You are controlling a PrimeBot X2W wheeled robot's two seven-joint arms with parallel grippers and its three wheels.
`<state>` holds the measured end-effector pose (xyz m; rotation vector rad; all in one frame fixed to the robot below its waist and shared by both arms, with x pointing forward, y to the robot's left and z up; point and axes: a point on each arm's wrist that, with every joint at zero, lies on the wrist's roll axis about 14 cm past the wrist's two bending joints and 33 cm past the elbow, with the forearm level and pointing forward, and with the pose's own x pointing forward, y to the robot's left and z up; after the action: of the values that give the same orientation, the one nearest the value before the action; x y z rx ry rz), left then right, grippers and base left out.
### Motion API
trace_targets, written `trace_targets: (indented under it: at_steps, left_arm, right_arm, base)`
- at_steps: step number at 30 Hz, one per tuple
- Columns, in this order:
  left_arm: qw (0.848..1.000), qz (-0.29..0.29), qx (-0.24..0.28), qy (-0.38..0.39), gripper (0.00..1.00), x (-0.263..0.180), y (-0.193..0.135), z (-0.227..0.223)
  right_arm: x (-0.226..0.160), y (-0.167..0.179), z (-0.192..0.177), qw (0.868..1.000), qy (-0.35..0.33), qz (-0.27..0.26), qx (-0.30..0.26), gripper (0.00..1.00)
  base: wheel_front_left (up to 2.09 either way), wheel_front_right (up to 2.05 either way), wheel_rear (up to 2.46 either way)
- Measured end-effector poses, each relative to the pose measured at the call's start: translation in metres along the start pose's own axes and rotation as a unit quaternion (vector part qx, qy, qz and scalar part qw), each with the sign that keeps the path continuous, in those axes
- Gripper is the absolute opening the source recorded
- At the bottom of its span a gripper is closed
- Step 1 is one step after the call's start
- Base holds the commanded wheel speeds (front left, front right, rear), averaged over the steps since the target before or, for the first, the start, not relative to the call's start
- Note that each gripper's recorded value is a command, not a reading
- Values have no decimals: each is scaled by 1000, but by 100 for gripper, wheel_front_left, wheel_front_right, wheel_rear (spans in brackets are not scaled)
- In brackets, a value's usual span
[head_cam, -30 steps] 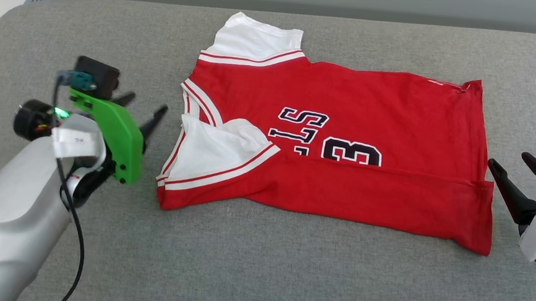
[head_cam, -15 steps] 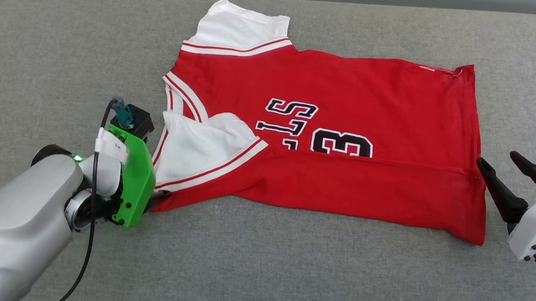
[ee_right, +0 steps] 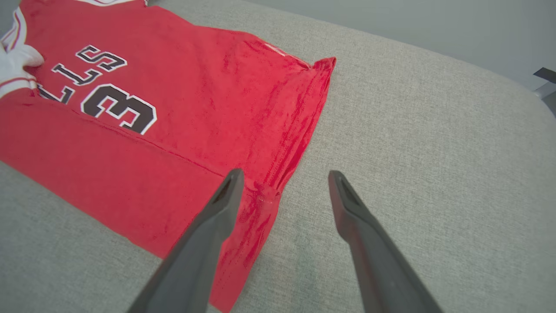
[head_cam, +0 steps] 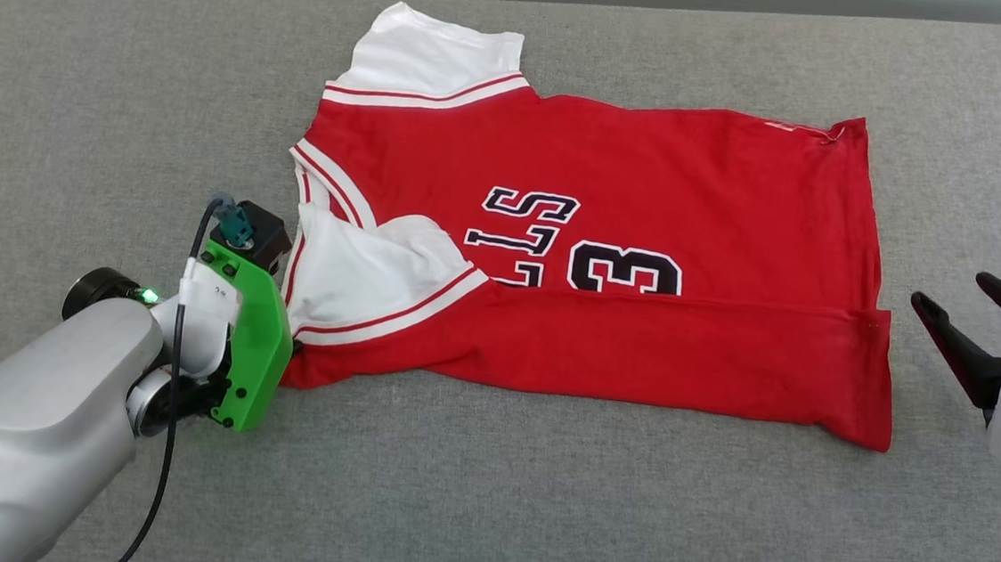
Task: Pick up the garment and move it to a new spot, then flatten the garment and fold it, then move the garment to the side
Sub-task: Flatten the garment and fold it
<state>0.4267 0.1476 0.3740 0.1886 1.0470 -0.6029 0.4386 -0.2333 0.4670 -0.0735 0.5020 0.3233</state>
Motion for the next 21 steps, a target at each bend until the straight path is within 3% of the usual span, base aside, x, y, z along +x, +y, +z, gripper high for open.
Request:
trace_targets:
  at_steps: [2,3,11,21]
  left_arm:
    - [1000,-1,5,-14,0,-4,-3,4]
    - [999,-5,10,-34,0,-11,-6,10]
    - [998,-7,24,-62,0,-18,-6,20]
    - [997,-4,11,-71,0,-13,3,16]
  right_arm:
    - [-5,-1,-5,999,36,3,-22,100]
    - [-9,0,-13,995,88,7,-48,100]
    - [-5,8,-58,976,213,24,-28,100]
    - [12,24,-115,955,295,40,4,100]
  base:
    - [0,0,0]
    - [0,0,0]
    - [0,0,0]
    - [0,0,0]
